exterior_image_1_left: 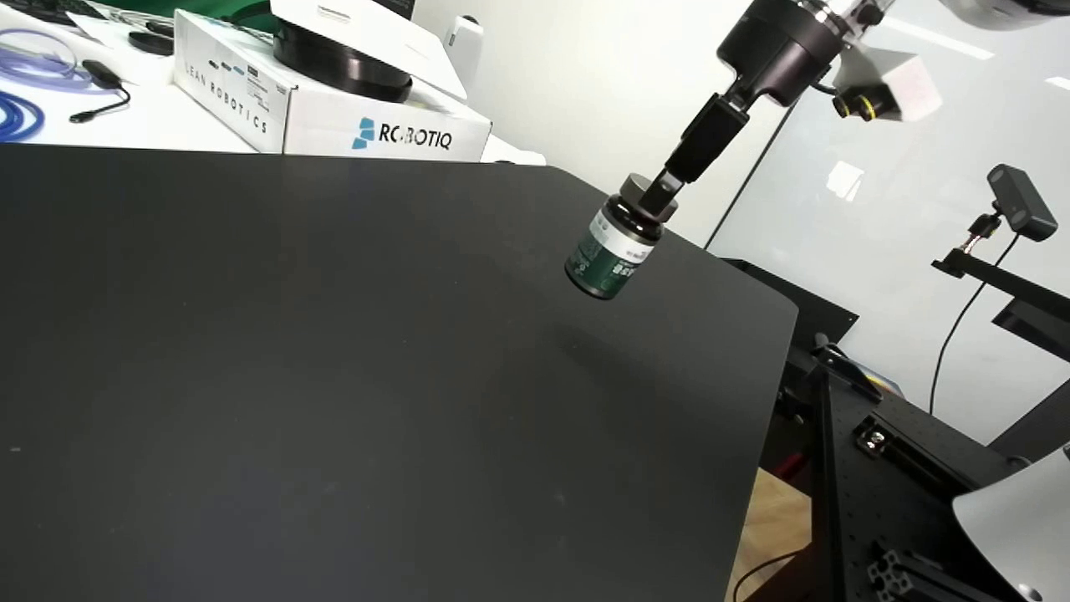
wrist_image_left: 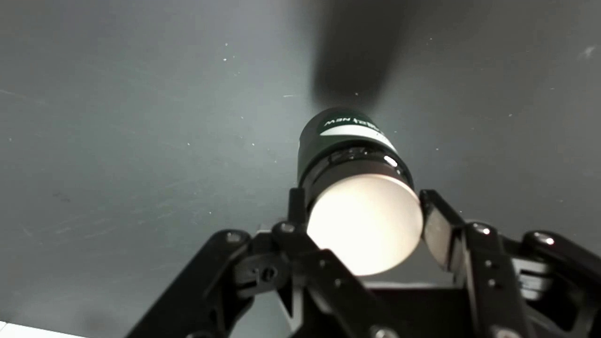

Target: Move the bottle to the left, move the bottle to the back right side of the table then move the bottle to the left

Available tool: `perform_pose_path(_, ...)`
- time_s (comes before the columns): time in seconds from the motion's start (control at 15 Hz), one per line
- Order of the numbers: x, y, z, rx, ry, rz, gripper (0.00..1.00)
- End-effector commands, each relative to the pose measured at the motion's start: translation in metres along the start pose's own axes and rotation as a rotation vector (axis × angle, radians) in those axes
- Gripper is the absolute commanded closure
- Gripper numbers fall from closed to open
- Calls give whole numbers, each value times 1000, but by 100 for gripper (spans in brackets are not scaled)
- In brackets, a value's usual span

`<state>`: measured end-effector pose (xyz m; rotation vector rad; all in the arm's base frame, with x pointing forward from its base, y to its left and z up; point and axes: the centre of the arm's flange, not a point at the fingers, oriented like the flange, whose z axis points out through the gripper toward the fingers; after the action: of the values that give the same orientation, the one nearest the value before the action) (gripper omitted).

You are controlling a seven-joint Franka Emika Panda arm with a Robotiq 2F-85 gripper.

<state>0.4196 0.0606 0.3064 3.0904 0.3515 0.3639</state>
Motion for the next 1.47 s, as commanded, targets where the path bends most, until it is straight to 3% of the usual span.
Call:
perform_pose_path(0.0, 23, -36, -6, 5, -21, -57, 64)
perform_pose_path(0.6, 37, -139, 19, 54, -129, -289, 64)
perform_pose_path(1.4, 27, -166, 64, 157, -194, -388, 64)
